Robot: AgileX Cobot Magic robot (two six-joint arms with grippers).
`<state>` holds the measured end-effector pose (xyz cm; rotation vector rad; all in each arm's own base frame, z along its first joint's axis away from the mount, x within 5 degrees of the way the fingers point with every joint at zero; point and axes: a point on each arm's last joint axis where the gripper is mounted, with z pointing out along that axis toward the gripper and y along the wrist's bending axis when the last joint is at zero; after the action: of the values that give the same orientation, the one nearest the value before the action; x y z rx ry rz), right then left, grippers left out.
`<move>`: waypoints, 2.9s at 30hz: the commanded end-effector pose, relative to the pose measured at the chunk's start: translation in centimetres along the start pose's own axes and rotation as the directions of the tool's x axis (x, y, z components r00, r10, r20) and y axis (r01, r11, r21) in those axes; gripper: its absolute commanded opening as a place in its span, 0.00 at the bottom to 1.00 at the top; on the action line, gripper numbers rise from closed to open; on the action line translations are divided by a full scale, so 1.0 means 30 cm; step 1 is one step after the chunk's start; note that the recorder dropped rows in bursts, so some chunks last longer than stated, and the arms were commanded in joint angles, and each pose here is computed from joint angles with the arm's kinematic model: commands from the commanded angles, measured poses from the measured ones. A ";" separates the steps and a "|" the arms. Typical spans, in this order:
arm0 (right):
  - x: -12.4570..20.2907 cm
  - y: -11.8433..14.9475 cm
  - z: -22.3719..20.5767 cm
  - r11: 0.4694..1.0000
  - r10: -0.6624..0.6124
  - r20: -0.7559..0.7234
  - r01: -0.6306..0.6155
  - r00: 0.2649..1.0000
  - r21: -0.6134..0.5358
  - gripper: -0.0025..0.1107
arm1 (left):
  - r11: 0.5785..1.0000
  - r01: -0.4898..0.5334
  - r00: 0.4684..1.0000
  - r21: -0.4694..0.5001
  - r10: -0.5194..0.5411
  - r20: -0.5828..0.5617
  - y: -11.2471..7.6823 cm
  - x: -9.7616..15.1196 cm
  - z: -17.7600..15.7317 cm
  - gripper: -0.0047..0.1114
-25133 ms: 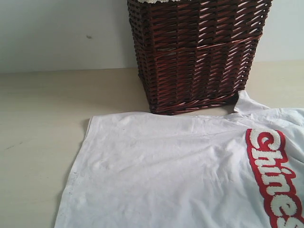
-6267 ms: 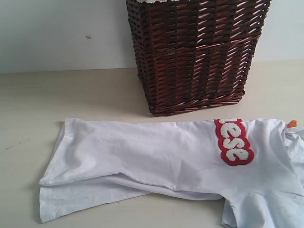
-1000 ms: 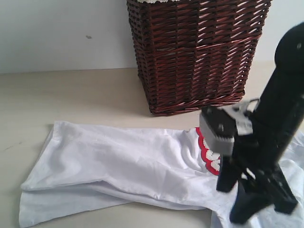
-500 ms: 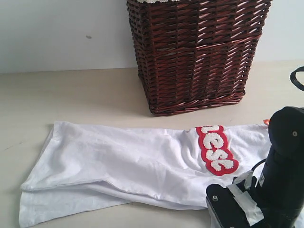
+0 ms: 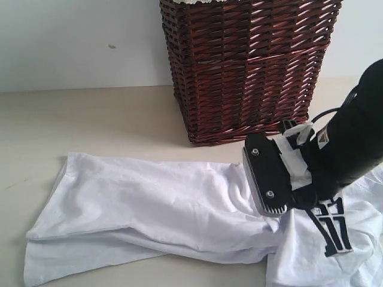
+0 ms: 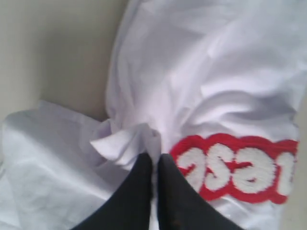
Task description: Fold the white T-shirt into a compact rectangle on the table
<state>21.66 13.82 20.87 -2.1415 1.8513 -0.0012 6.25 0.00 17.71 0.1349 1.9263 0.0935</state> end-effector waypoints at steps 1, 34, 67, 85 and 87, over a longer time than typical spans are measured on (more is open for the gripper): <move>0.011 -0.048 -0.011 0.993 -0.009 -0.065 0.017 0.998 0.119 0.02 | 1.000 0.007 1.000 0.000 -0.007 0.010 0.000 -0.003 -0.001 0.04; 0.053 -0.114 0.096 0.825 0.520 -0.062 -0.483 0.852 0.293 0.54 | 1.000 0.007 1.000 0.000 -0.007 0.010 0.000 -0.003 -0.001 0.04; 0.248 -0.167 -0.004 0.712 0.632 -0.184 -0.470 0.753 0.521 0.02 | 1.000 0.007 1.000 0.000 -0.007 0.010 0.000 -0.003 -0.001 0.04; 0.358 -0.249 0.104 0.662 0.640 -0.019 -0.539 0.768 0.520 0.39 | 1.000 0.007 1.000 0.000 -0.007 0.010 0.000 -0.003 -0.001 0.04; 0.356 -0.251 0.111 0.635 0.665 0.012 -0.574 0.746 0.516 0.50 | 1.000 0.007 1.000 0.000 -0.007 0.010 0.000 -0.003 -0.001 0.04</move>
<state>31.08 5.07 17.48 -1.1754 2.2891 -0.5180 6.25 0.00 17.71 0.1349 1.9263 0.0935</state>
